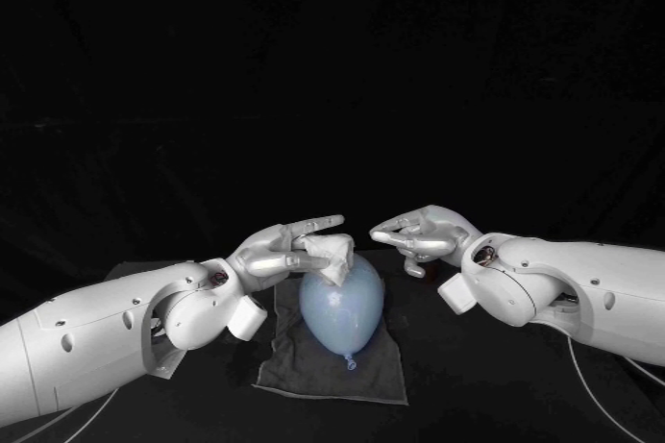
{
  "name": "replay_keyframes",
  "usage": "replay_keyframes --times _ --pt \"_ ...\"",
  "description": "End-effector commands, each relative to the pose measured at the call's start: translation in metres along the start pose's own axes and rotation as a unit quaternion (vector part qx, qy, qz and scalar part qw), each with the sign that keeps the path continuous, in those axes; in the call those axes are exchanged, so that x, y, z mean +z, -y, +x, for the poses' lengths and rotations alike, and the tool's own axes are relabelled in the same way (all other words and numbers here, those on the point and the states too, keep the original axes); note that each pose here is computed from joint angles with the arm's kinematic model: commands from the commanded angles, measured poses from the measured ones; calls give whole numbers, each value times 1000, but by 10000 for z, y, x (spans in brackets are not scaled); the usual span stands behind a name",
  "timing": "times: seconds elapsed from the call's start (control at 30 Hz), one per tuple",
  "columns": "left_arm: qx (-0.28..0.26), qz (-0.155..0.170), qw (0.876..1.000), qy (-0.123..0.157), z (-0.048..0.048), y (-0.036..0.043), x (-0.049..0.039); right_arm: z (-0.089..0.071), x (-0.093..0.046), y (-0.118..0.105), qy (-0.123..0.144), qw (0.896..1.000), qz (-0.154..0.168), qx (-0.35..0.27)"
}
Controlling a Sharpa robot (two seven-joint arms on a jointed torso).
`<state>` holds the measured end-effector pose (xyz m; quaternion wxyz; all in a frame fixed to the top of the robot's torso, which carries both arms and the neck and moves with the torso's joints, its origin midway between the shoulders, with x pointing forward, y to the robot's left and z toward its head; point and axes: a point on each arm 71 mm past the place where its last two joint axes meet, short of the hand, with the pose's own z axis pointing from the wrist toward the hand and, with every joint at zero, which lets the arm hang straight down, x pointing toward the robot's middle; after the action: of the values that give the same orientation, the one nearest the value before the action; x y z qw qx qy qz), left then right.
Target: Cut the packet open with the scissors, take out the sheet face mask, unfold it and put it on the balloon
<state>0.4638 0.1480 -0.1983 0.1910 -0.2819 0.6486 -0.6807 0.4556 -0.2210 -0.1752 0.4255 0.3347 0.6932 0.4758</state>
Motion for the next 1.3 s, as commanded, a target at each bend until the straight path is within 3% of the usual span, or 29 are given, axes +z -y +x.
replay_keyframes --times 0.03,0.43,0.73,0.9,1.0,1.1,1.3 --pt "-3 3 1000 -3 16 17 3 -31 -16 -11 14 1000 -12 22" --pt "-1 1 1000 -8 34 17 -2 -31 -21 30 -1 999 3 36" --pt "-9 2 1000 -11 48 21 -9 105 21 89 -45 998 20 43" --pt "-14 1 1000 -14 57 22 -16 164 55 88 -50 998 16 38" --pt "-16 0 1000 -18 64 21 -20 171 74 50 -29 999 -7 24" --pt "-20 -1 1000 -19 72 22 -24 169 61 -34 0 998 -58 -26" --pt "-23 -1 1000 -18 64 24 -37 180 -3 -154 32 982 -134 -129"
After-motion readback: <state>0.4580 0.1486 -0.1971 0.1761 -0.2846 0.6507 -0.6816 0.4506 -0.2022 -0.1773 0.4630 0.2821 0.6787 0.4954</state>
